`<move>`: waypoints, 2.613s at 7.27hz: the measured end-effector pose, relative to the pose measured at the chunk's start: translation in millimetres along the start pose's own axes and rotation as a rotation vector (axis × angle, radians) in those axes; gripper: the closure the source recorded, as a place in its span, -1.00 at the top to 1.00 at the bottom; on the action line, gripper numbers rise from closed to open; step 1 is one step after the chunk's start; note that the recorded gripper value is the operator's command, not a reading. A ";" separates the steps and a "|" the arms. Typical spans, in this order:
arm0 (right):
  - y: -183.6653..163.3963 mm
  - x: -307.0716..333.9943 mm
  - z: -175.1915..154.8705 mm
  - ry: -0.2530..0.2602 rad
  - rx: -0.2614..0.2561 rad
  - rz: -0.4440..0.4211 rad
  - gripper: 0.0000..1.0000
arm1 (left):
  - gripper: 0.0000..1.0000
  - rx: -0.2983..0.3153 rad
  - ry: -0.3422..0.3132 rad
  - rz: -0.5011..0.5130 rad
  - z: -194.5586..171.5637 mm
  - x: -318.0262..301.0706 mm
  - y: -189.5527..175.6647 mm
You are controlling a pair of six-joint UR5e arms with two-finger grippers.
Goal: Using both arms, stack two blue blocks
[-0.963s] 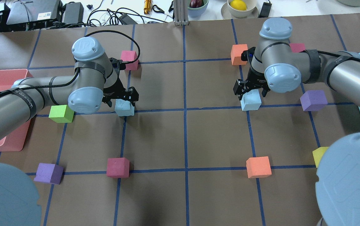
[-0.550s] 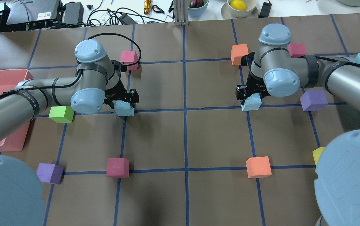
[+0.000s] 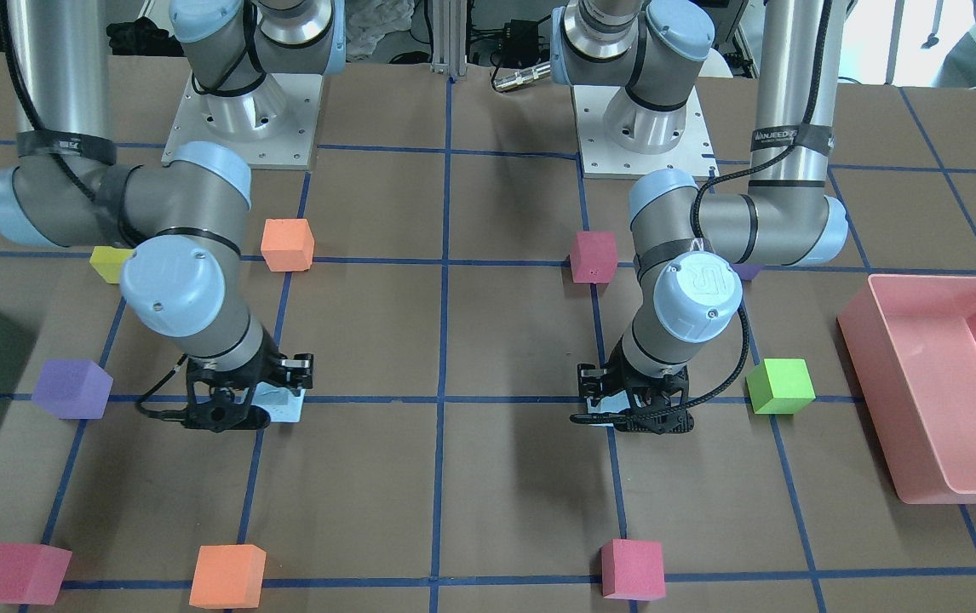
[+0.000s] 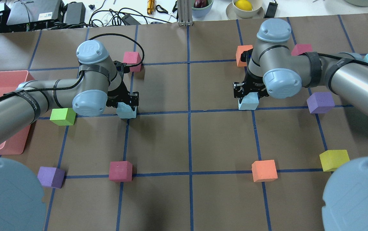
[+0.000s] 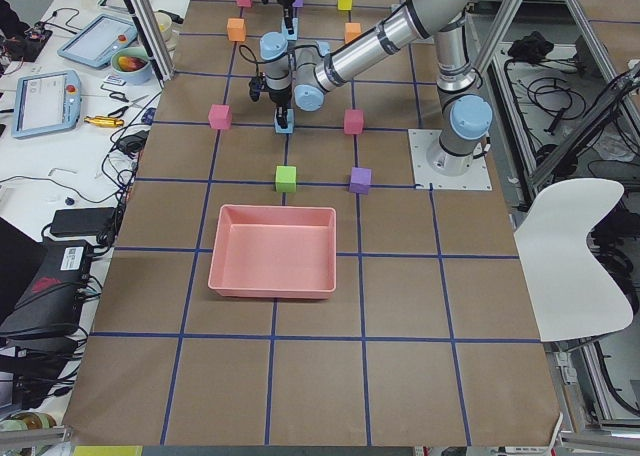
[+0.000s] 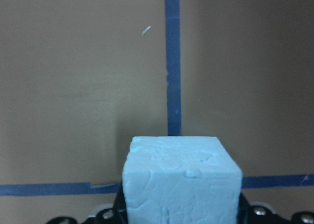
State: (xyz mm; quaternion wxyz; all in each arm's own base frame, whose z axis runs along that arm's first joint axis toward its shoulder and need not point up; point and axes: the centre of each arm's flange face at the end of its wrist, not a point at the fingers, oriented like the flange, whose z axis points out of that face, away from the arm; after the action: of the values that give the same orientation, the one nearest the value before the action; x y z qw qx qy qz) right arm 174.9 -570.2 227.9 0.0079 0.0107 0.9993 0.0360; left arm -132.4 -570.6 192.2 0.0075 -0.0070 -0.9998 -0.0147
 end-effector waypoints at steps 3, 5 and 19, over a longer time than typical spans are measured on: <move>42.3 -104.7 5.8 -0.023 -0.006 0.045 -1.00 | -1.00 0.025 0.000 0.001 -12.5 1.0 -1.0; 54.2 -138.2 15.0 -0.056 0.002 0.025 -1.00 | -1.00 0.056 -0.001 0.005 -29.6 2.7 -6.1; 61.1 -175.6 47.4 -0.081 0.015 -0.042 1.00 | -1.00 0.087 -0.002 0.042 -131.9 47.8 0.1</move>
State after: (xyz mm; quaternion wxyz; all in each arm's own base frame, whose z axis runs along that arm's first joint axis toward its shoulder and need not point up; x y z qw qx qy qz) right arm 352.5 -509.8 187.7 0.0488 -0.0090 0.9984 0.0280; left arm -178.2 -573.7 324.7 0.0071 -0.0276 -0.9992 0.0291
